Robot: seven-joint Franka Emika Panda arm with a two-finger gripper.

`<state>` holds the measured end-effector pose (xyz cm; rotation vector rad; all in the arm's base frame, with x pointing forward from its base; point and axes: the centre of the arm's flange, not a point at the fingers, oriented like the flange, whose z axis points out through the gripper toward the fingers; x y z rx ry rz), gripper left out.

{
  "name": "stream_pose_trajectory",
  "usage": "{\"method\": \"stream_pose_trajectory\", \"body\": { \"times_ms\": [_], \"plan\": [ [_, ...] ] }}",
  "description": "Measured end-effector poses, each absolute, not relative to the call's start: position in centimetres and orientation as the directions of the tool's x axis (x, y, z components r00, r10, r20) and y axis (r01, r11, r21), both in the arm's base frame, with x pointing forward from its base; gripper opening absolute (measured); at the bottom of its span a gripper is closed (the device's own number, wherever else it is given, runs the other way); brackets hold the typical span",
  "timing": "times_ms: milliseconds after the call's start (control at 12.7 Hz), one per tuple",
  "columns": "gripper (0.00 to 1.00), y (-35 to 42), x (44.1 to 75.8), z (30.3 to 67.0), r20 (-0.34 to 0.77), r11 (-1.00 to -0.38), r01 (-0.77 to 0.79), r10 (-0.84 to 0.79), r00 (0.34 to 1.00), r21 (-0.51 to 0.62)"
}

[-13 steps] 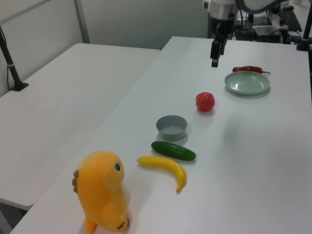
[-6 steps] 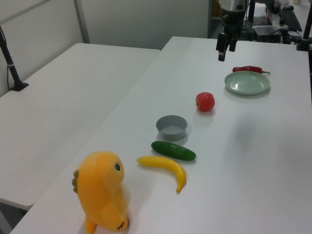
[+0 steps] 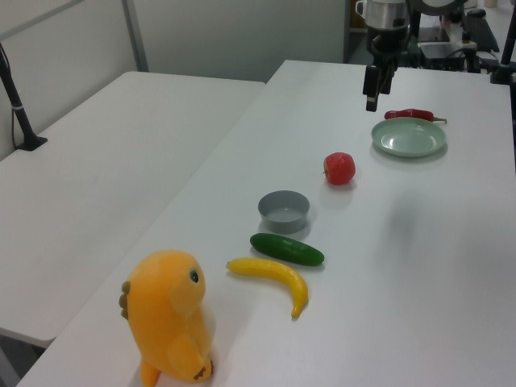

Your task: Red apple placed in the center of the desktop

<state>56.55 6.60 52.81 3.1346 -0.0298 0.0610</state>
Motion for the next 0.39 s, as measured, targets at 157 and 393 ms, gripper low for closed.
{"method": "stream_pose_trajectory", "body": {
  "times_ms": [157,393],
  "plan": [
    [1.00,6.55,56.40,52.95,0.035,-1.000,0.021,0.021,0.999,0.008],
    [1.00,6.52,56.32,53.08,0.035,-0.999,0.039,0.039,0.999,0.008]
  ]
}}
